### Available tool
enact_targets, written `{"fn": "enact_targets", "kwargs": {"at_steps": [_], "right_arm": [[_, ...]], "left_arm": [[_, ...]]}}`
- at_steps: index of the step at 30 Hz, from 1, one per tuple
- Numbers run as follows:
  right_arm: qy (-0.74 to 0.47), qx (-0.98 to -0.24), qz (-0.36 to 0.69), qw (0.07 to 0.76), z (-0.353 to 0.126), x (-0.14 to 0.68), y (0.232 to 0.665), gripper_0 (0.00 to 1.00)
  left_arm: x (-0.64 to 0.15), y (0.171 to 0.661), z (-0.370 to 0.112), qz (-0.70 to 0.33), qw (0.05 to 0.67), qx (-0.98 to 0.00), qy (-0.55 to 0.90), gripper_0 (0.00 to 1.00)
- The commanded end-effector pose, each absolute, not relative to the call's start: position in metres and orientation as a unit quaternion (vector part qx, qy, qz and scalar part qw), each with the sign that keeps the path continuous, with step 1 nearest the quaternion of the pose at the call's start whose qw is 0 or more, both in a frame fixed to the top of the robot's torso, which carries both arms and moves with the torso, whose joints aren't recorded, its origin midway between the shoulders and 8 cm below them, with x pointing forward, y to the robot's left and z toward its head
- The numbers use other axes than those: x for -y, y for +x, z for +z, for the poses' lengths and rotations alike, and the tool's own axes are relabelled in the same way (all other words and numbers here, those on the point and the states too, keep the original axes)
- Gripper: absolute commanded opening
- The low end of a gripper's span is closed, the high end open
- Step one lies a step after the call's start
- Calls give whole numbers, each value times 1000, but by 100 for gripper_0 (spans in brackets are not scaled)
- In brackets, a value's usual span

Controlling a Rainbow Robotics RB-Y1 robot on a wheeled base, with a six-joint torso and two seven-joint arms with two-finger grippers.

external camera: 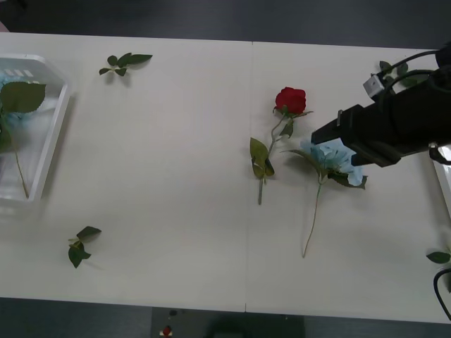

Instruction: Put the red flowers into the right box and the blue flowers into the left box

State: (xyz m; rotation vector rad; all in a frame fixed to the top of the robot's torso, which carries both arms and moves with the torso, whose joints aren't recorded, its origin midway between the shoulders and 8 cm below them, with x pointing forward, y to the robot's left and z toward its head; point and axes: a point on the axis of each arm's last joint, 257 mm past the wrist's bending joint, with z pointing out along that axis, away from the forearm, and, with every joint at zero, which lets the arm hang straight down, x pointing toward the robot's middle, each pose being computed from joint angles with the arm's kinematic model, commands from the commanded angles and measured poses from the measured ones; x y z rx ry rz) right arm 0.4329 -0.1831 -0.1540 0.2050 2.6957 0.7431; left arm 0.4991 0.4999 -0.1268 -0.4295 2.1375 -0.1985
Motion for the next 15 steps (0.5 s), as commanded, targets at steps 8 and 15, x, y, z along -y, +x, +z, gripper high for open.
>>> {"fn": "enact_targets", "kwargs": {"at_steps": [8,15], "right_arm": [[104,-968,150,171,-204,217,414,100],[63,-980,90,165,-238,228,413,100]], "left_arm": [[-534,492,-164,-29,426,-891,-154,0],[-539,483,-193,-19,398,-904,-156,0]]}}
